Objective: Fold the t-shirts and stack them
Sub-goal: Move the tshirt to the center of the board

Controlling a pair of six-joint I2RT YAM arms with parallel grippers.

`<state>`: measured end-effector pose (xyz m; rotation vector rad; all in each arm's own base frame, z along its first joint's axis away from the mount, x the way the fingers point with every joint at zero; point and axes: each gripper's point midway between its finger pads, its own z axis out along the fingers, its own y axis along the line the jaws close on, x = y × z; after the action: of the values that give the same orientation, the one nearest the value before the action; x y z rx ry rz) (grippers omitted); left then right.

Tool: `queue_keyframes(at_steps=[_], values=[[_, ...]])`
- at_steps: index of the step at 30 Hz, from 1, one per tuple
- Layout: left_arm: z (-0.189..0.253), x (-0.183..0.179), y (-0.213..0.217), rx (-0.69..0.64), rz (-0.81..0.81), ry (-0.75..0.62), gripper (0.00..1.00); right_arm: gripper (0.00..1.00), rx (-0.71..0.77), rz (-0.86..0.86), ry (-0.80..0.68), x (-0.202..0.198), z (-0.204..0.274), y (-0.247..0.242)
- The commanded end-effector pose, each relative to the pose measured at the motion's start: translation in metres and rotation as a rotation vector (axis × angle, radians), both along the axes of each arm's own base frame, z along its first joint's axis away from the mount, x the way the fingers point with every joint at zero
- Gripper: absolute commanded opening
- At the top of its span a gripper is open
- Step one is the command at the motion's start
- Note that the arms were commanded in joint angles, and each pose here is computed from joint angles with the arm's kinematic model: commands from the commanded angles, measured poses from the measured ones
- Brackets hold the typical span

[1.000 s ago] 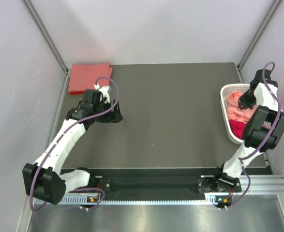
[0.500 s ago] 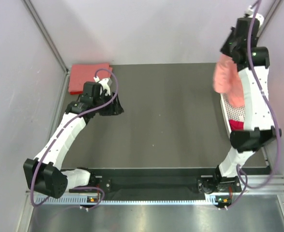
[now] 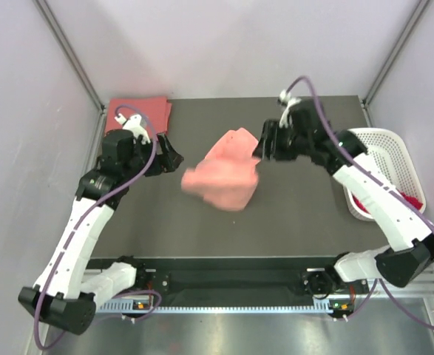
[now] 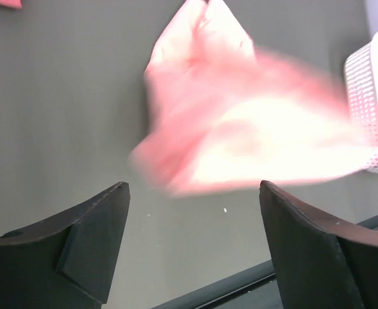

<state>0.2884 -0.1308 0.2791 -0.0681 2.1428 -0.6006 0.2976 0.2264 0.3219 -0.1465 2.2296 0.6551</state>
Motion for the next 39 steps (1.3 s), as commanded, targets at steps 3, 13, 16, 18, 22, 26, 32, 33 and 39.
queue_keyframes(at_steps=[3, 13, 16, 18, 22, 26, 32, 33, 39], values=[[-0.023, -0.021, -0.006, -0.087, 0.018, 0.129, 0.88, 0.76, 0.005, 0.044, 0.134, -0.06, -0.059, -0.012], [-0.086, -0.036, -0.066, -0.086, -0.06, 0.365, 0.72, 0.56, -0.209, -0.049, 0.095, 0.0, -0.137, -0.017], [-0.079, -0.034, -0.08, -0.144, -0.099, 0.37, 0.67, 0.49, -0.198, -0.091, 0.007, 0.046, -0.133, 0.001], [-0.079, -0.037, -0.079, -0.146, -0.104, 0.365, 0.67, 0.54, -0.195, -0.101, -0.043, 0.08, -0.133, 0.018], [-0.085, -0.047, -0.072, -0.131, -0.101, 0.37, 0.66, 0.68, -0.248, -0.161, -0.06, 0.15, -0.157, 0.043], [-0.089, -0.056, -0.067, -0.126, -0.112, 0.367, 0.66, 0.69, -0.255, -0.206, -0.036, 0.202, -0.184, 0.055], [-0.081, -0.055, -0.047, -0.001, -0.099, 0.314, 0.67, 0.49, -0.315, -0.205, -0.007, 0.244, -0.222, 0.074], [-0.08, -0.054, -0.044, 0.017, -0.099, 0.307, 0.67, 0.49, -0.323, -0.215, -0.016, 0.247, -0.223, 0.072], [-0.073, -0.044, -0.036, 0.1, -0.116, 0.26, 0.68, 0.31, -0.363, -0.21, -0.047, 0.257, -0.232, 0.069]])
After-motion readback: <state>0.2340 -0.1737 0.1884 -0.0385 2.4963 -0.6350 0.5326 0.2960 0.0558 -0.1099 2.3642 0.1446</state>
